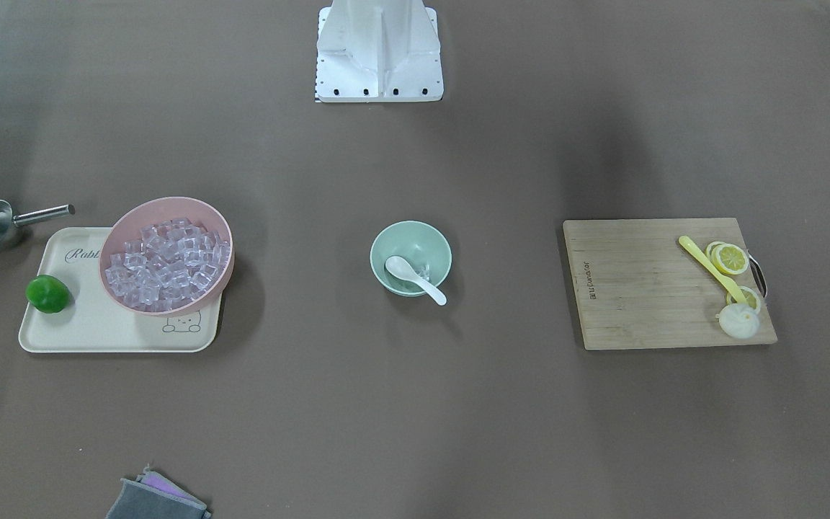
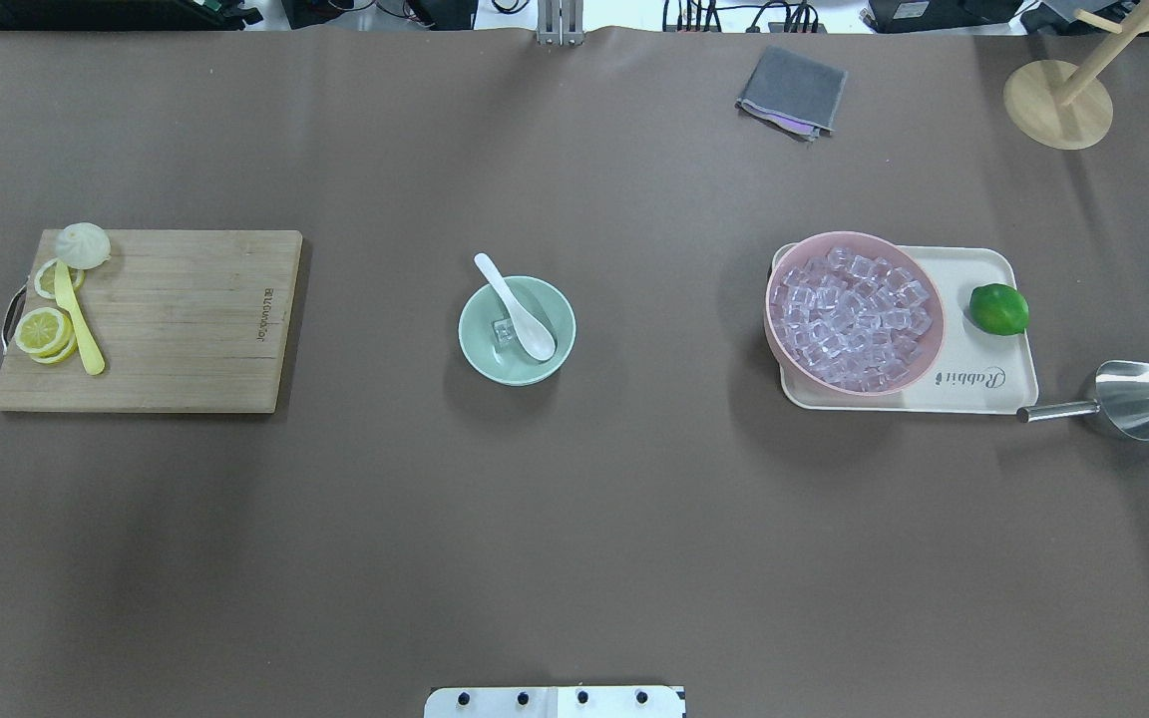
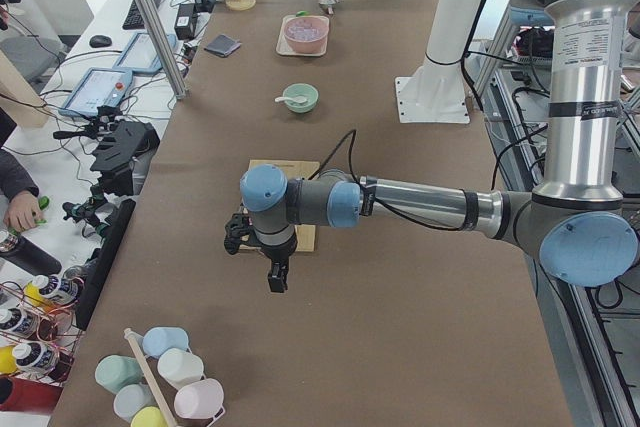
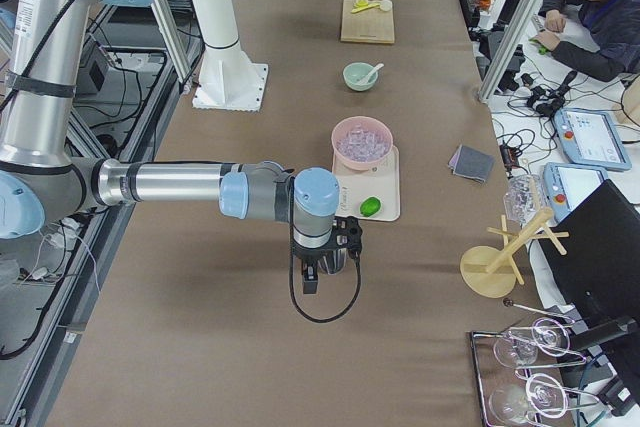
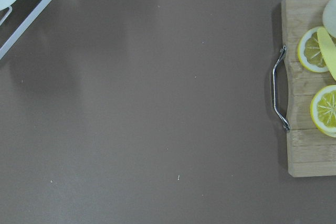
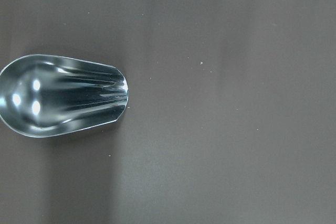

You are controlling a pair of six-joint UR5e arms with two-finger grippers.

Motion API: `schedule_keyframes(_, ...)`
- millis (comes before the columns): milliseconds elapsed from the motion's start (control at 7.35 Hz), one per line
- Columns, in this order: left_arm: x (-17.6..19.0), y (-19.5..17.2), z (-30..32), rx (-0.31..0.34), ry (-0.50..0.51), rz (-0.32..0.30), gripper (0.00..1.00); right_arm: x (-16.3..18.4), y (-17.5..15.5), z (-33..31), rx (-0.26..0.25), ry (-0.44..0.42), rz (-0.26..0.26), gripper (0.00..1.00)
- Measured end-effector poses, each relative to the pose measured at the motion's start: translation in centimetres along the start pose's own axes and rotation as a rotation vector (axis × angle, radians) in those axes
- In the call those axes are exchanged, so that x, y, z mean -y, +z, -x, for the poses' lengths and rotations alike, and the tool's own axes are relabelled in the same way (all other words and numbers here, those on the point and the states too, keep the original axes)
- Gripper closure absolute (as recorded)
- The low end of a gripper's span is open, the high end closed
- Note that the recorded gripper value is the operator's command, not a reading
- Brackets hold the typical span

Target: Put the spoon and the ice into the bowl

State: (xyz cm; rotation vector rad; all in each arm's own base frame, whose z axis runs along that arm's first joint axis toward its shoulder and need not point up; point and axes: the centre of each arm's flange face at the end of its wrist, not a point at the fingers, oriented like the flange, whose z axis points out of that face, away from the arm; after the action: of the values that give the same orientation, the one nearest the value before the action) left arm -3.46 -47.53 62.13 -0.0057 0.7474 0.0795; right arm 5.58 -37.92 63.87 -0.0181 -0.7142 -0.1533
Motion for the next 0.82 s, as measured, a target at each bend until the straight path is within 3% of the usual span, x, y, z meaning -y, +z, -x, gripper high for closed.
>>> schedule_keyframes(816,-1.3,0.8,0.7,0.002,-0.015,0.016,0.02,0.0,0.1,-0.1,0.000,0.000,0.001,0.00)
